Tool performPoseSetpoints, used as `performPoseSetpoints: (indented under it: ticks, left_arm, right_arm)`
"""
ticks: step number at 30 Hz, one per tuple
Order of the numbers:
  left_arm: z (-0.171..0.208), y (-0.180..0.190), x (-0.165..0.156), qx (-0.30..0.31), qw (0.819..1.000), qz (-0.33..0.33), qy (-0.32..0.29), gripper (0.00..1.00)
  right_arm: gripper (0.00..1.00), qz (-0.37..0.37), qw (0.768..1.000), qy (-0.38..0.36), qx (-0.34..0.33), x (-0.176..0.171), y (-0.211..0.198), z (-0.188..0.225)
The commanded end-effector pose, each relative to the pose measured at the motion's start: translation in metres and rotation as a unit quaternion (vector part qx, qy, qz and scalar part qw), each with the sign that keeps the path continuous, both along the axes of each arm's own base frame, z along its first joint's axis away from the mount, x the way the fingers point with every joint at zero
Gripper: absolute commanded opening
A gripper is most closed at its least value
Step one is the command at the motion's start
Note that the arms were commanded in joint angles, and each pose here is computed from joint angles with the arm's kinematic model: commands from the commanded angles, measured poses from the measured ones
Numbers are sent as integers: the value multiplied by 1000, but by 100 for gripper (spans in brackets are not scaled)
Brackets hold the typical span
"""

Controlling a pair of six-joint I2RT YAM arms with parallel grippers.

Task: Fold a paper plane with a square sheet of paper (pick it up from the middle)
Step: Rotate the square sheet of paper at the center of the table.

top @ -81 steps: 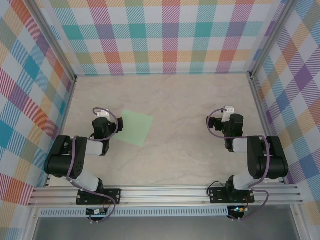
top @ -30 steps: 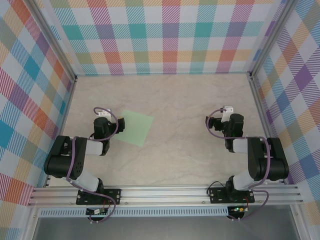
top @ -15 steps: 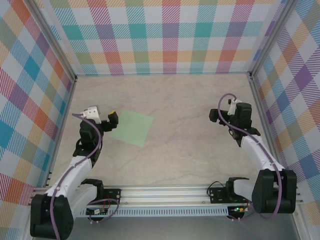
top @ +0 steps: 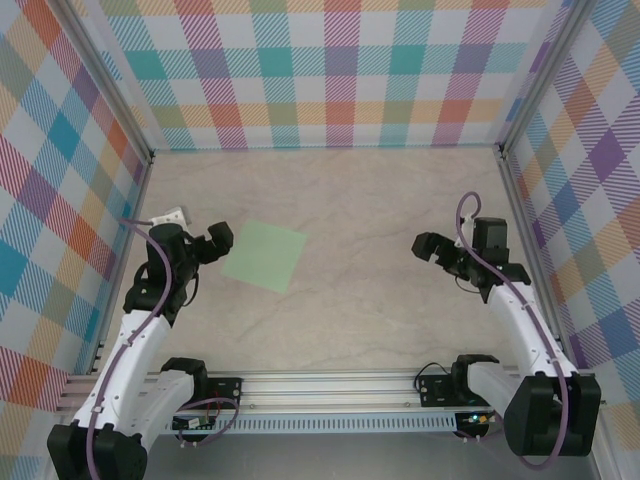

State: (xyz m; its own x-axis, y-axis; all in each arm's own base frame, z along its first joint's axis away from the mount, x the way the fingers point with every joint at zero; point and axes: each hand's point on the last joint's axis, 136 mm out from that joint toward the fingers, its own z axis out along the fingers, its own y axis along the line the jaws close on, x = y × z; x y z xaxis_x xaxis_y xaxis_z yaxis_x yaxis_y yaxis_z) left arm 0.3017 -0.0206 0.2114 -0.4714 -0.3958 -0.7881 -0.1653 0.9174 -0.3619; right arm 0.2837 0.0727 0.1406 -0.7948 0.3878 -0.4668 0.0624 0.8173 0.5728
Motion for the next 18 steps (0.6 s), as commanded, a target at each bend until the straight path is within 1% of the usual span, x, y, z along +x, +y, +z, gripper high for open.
performPoseSetpoints:
  ticks: [1, 4, 6, 8, 12, 14, 18]
  left_arm:
    - [-12, 3, -17, -40, 998, 23, 31, 100]
    - [-16, 5, -18, -66, 996, 45, 34, 100]
    - [-17, -6, -14, -87, 995, 21, 38, 100]
    - [-21, -20, -9, -113, 992, -8, 53, 100]
    - [-49, -45, 6, -141, 981, -61, 122, 100]
    - [-63, -49, 12, -145, 974, -65, 162, 100]
    - [-89, -66, 31, -163, 957, -100, 218, 100]
  right_arm:
    - [100, 40, 996, 25, 79, -19, 26, 4]
    - [100, 56, 991, 13, 123, -23, 38, 15]
    - [100, 76, 986, 8, 149, -25, 47, 23]
    - [100, 78, 985, 13, 155, -25, 49, 25]
    - [100, 71, 984, 18, 162, -24, 52, 22]
    - [100, 83, 982, 24, 171, -24, 59, 21]
    - [100, 108, 980, 48, 160, -19, 74, 10]
